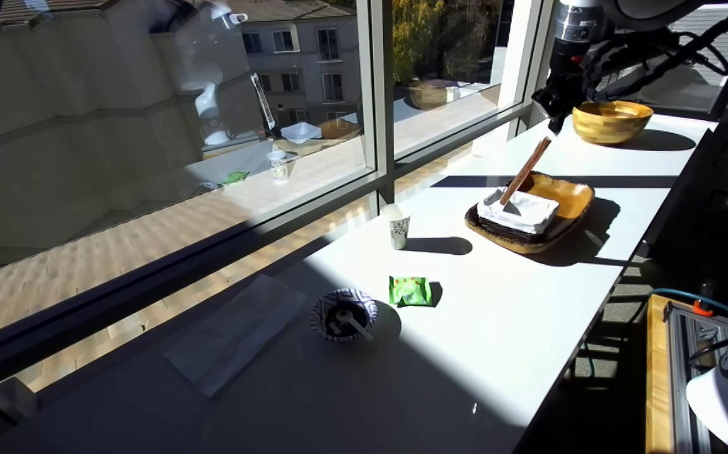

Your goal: Put the orange item in the box

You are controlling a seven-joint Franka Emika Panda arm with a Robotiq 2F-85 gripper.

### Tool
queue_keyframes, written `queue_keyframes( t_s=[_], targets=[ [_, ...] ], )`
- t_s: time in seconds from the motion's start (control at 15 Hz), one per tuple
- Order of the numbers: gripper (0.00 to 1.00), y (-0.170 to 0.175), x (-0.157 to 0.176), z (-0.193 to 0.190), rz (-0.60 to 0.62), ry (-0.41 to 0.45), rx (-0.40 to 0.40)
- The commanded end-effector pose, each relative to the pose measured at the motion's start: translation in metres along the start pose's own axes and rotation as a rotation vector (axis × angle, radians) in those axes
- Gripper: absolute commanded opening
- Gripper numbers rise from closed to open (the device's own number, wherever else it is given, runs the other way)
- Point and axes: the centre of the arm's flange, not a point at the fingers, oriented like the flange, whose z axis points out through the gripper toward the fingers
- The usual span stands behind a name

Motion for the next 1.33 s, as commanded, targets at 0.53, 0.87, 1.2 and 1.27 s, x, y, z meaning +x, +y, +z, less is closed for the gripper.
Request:
queue_keyframes(
  t_s=[0.53, 0.87, 1.2, 1.27],
  targets=[
    [0.00, 0.057, 0.042, 0.000, 0.252, -0.026, -0.042],
    [0.00, 0.078, 0.054, 0.026, 0.335, -0.105, -0.096],
    [0.00, 0.085, 0.066, 0.060, 0.406, -0.155, -0.110],
    [0.00, 0.086, 0.067, 0.066, 0.413, -0.167, -0.114]
  ],
)
